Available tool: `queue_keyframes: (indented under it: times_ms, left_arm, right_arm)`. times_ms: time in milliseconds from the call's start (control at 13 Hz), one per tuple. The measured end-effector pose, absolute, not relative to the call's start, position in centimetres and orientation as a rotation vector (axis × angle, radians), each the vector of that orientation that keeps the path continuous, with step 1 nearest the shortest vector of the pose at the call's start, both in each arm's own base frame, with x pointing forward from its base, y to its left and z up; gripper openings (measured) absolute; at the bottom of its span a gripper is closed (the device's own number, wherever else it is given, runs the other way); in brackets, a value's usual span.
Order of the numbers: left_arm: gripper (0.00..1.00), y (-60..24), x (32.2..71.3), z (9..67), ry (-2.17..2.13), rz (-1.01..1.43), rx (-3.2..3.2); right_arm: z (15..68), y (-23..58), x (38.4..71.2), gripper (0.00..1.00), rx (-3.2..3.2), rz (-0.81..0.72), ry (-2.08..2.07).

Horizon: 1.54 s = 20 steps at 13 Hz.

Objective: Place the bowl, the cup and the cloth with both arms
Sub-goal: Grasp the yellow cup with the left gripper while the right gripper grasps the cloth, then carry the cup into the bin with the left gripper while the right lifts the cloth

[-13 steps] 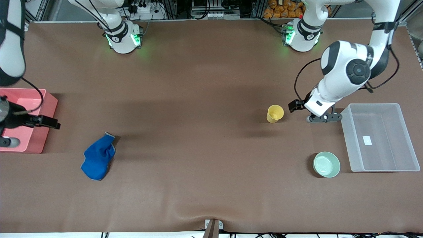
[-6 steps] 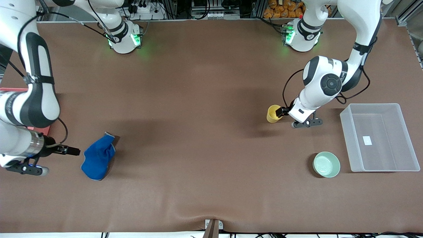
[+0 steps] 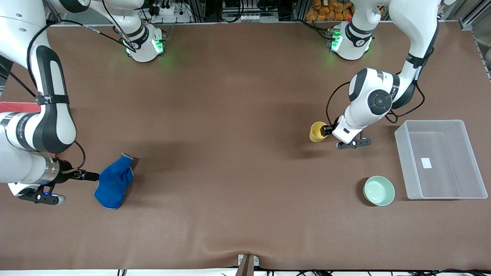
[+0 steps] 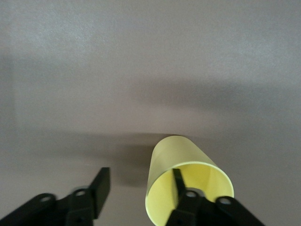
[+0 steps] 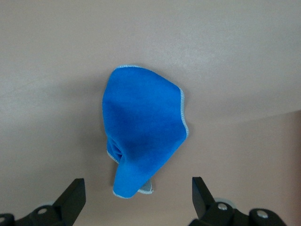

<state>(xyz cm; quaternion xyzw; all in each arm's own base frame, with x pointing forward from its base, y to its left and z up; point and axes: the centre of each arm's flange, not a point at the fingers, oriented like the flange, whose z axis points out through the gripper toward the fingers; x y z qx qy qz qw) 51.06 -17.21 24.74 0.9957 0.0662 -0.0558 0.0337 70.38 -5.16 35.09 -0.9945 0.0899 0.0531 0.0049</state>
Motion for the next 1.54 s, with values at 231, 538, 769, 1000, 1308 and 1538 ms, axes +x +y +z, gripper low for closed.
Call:
queue_keyframes:
  times_ms: [231,538,769,1000,1308,1538]
  left_arm:
    - [0.36,-17.8,50.7,24.2,0.191,-0.185,3.065]
    - [0.06,-17.9,51.2,24.3,0.229,-0.161,3.058]
    - [0.02,-17.8,53.5,27.5,0.251,-0.134,3.049]
    - [0.02,-14.9,58.3,34.3,0.307,-0.126,3.044]
    - [0.02,-4.5,62.6,40.9,0.253,-0.058,3.113]
    - [0.02,4.0,64.6,43.0,0.174,-0.037,3.140]
  right_arm:
    - [32.1,-4.0,70.5,1.00,-3.114,0.221,0.257]
    - [28.1,-2.2,70.9,1.00,-3.120,0.235,0.216]
    - [24.5,-2.8,69.9,1.00,-3.122,0.239,0.237]
    - [21.5,-4.0,68.0,1.00,-3.111,0.337,0.270]
    - [19.7,-3.6,66.6,1.00,-3.103,0.407,0.263]
    - [19.3,-2.9,66.3,0.67,-3.101,0.424,0.242]
